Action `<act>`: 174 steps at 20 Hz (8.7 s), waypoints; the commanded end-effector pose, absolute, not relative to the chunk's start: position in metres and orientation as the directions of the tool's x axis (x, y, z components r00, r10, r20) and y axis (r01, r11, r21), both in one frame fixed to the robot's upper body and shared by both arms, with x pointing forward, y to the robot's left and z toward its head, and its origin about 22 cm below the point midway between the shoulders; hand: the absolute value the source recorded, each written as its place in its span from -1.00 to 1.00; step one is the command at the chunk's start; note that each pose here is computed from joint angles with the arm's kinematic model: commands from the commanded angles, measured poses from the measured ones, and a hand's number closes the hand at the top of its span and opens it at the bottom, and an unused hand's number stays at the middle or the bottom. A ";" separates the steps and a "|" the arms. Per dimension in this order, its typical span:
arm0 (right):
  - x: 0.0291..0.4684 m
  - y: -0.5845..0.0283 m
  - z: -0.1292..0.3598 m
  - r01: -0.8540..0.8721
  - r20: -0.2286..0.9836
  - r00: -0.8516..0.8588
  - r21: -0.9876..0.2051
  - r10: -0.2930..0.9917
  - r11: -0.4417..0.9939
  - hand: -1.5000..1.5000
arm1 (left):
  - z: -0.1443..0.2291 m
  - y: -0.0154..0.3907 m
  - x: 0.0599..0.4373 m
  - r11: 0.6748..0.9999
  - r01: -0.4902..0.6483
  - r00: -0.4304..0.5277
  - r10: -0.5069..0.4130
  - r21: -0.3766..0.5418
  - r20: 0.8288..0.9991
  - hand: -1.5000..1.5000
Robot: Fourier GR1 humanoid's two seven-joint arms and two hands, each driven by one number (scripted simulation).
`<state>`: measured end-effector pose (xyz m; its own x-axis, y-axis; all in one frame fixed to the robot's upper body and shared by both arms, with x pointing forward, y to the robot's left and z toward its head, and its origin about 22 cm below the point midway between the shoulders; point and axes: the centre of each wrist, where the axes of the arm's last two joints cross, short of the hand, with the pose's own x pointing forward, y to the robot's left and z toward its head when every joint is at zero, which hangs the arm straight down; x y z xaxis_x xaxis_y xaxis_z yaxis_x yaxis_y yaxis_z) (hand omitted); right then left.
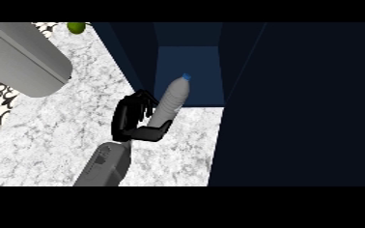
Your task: Pick up the bottled water, place it into the cabinet and close the cabinet
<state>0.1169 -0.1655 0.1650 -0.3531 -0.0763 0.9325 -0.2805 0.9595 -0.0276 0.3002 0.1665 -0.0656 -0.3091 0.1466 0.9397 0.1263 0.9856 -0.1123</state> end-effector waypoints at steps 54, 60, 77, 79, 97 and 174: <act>0.094 -0.197 0.168 -0.299 0.913 -0.400 -0.041 -0.086 0.953 -1.00 | 0.012 0.102 0.420 0.944 -0.262 -0.177 -0.253 0.202 0.951 -1.00; 0.109 -0.189 0.157 -0.291 0.914 -0.398 -0.044 -0.079 0.956 -1.00 | 0.024 0.098 0.426 0.956 -0.231 -0.195 -0.226 0.179 0.954 -1.00; 0.100 -0.196 0.159 -0.301 0.921 -0.381 -0.038 -0.084 0.953 -1.00 | 0.044 0.086 0.431 0.997 0.077 -0.351 0.049 -0.023 0.935 -1.00; 0.106 -0.197 0.153 -0.295 0.911 -0.407 -0.063 -0.066 0.953 -1.00 | 0.047 0.084 0.431 0.993 0.112 -0.343 0.076 -0.040 0.936 -1.00; 0.103 -0.201 0.172 -0.256 0.904 -0.428 -0.141 0.018 0.956 -1.00 | 0.026 0.081 0.359 0.942 0.223 -0.241 0.302 -0.250 0.922 1.00; 0.412 -0.120 0.146 -0.493 0.992 -0.119 -0.088 0.033 0.866 1.00 | 0.033 0.325 0.156 0.968 0.133 -0.310 0.244 -0.213 0.919 1.00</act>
<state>0.3749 -0.0552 0.1628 -0.1978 -0.0578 0.9785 -0.7082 0.6986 -0.1019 0.1553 0.3268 0.0327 -0.3119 0.2426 0.9186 0.1309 0.9686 -0.2113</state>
